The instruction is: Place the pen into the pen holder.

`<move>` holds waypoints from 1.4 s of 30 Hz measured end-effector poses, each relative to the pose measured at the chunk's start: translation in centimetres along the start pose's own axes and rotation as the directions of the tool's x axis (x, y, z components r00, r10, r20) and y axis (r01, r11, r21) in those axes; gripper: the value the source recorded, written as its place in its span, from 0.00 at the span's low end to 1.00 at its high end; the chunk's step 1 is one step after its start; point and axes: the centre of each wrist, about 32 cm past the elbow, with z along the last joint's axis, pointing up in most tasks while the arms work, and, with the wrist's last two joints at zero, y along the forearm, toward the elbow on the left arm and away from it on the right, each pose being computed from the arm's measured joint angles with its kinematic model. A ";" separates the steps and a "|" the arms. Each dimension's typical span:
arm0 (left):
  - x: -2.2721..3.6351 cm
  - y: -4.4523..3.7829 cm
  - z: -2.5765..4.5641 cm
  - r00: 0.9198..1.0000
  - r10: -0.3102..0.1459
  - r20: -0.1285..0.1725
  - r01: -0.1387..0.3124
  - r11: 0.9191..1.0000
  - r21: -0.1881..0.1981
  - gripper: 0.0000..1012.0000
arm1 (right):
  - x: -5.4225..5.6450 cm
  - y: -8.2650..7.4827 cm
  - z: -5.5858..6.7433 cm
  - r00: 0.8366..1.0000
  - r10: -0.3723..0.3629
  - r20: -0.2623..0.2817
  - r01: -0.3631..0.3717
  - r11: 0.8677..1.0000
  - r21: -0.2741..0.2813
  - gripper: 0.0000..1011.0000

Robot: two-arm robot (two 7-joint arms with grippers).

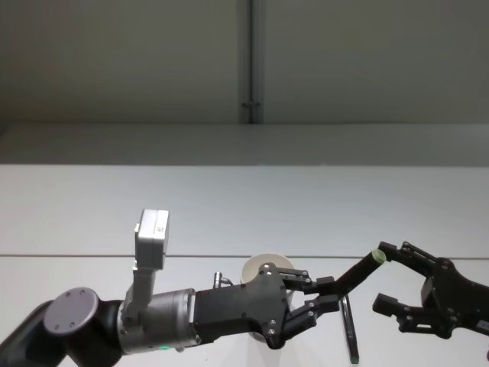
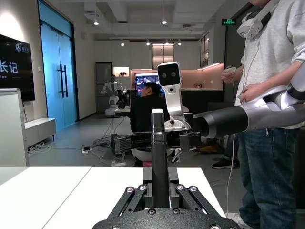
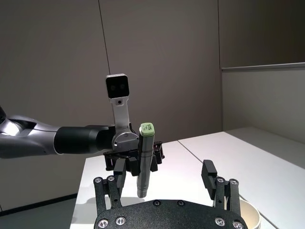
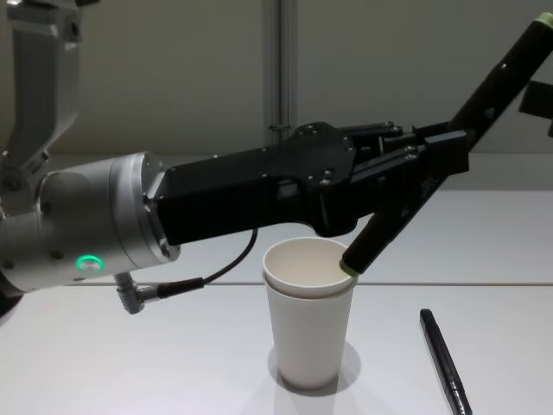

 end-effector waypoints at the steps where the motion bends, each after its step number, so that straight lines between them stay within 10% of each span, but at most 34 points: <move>1: 0.00 0.00 0.00 1.000 0.000 0.000 0.000 1.000 0.000 0.18 | 0.0 0.1 0.0 1.000 0.000 -0.002 0.000 1.000 0.002 1.00; 42: 0.00 0.00 0.00 1.000 0.000 0.000 0.000 1.000 0.000 0.18 | 0.0 3.9 -0.9 0.998 0.045 -0.035 -0.044 0.999 0.024 1.00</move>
